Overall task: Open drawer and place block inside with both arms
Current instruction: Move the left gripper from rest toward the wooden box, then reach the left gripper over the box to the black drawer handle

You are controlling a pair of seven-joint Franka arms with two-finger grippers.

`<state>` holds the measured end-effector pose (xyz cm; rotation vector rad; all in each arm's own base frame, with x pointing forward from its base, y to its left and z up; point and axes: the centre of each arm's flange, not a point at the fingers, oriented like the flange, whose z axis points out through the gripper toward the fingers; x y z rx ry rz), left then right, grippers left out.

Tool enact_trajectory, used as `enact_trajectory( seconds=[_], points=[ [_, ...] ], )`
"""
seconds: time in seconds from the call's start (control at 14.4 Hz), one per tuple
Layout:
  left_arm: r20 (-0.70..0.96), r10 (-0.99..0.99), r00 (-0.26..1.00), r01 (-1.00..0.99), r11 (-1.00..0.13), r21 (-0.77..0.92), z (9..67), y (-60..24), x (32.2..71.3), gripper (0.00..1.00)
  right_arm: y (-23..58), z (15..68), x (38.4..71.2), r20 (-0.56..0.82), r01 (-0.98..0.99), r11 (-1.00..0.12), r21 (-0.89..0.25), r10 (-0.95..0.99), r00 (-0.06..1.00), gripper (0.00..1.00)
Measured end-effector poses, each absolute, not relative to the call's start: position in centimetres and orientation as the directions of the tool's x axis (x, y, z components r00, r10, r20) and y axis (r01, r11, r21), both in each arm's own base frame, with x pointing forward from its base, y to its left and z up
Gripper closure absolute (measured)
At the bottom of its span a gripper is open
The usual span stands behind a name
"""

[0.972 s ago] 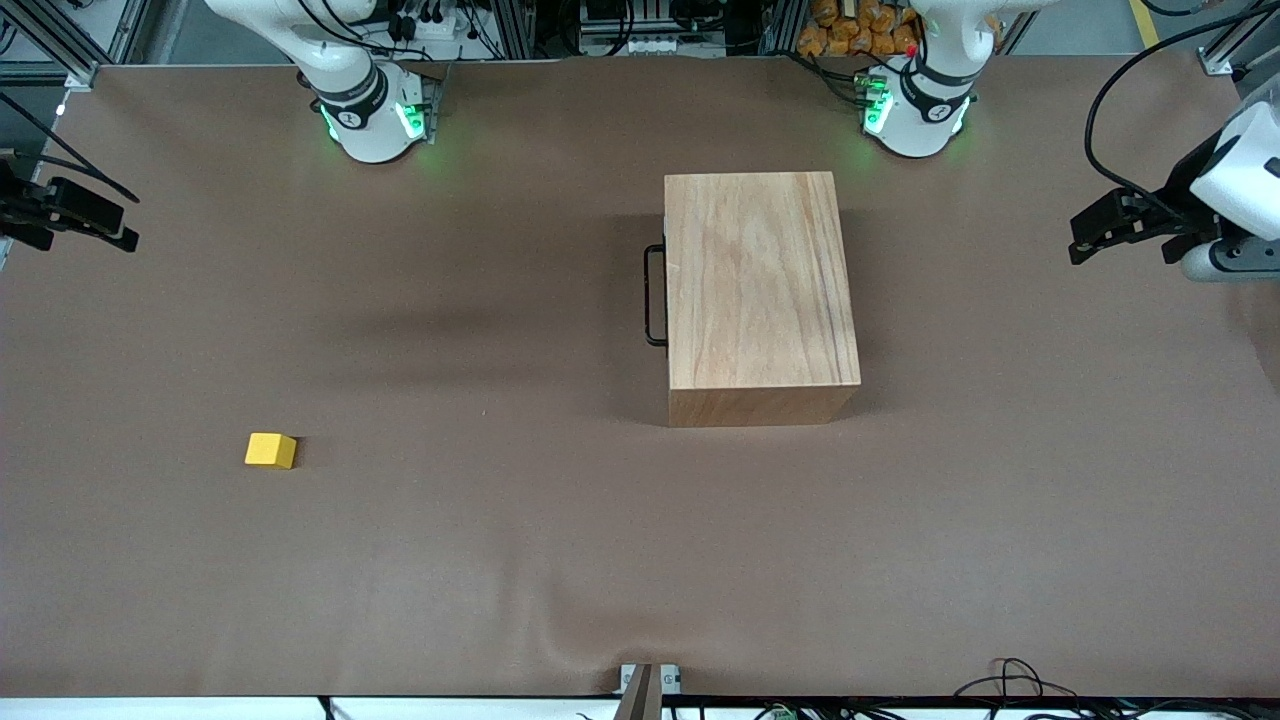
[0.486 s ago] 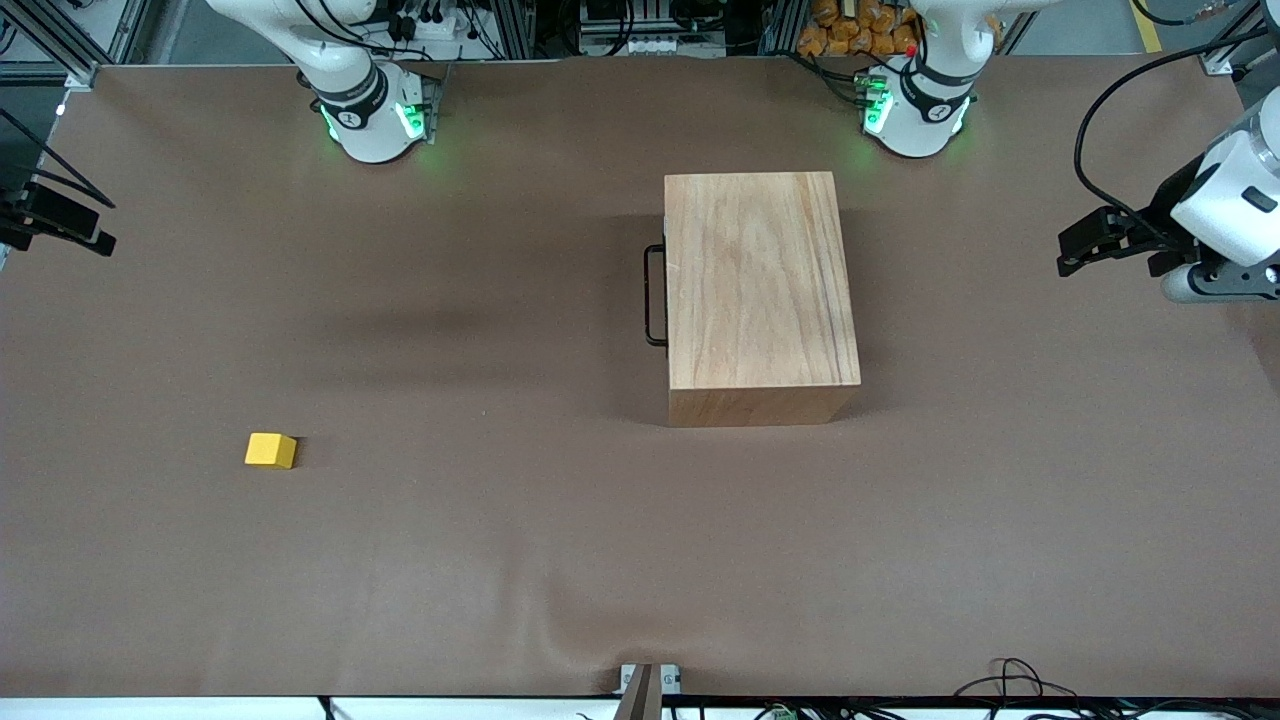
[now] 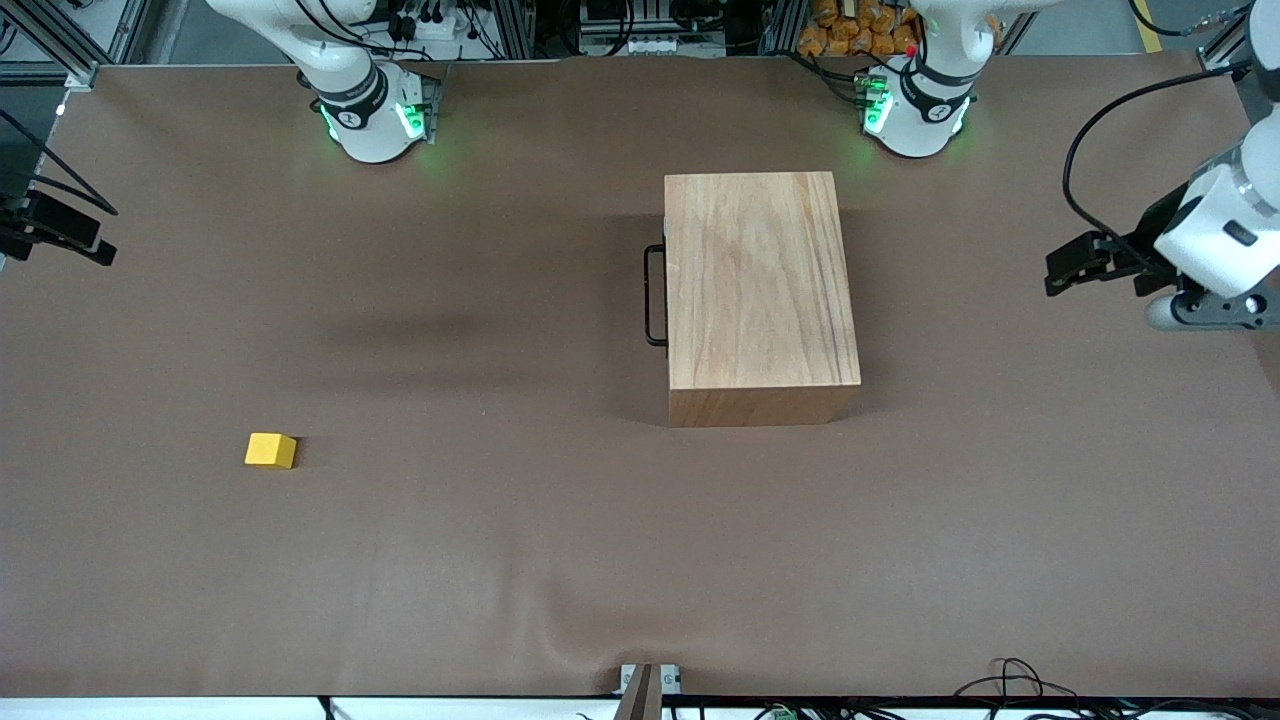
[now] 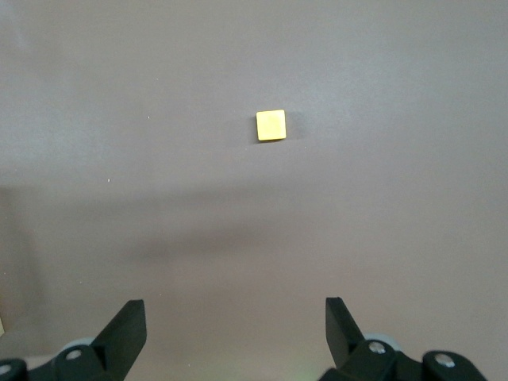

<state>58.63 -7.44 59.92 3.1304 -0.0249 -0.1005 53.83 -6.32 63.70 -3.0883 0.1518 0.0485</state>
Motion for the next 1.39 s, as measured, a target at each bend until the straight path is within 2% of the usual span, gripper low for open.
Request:
enact_trajectory(
  seconds=[0.42, 0.62, 0.97, 1.39],
  points=[
    [-0.034, -0.007, 0.999, -0.008, -1.000, -0.024, 56.1, -13.8, 63.4, 0.00, -6.4, 63.8, 54.0, -0.018, -0.100, -0.994, -0.047, -0.099, 0.995, 0.00],
    [-0.037, 0.009, 0.999, 0.007, -0.998, -0.056, 54.3, -17.7, 63.5, 0.00, -6.4, 63.6, 54.1, -0.020, -0.104, -0.993, -0.046, -0.103, 0.994, 0.00],
    [0.004, 0.048, 0.999, 0.048, -0.994, -0.097, 53.4, -27.6, 60.7, 0.00, -5.6, 61.7, 55.1, -0.054, -0.164, -0.986, -0.041, -0.162, 0.985, 0.00],
    [0.027, 0.108, 0.994, 0.111, -0.980, -0.164, 46.8, -44.9, 53.3, 0.00, -5.5, 60.6, 56.6, -0.021, -0.163, -0.986, -0.042, -0.162, 0.987, 0.00]
  ],
)
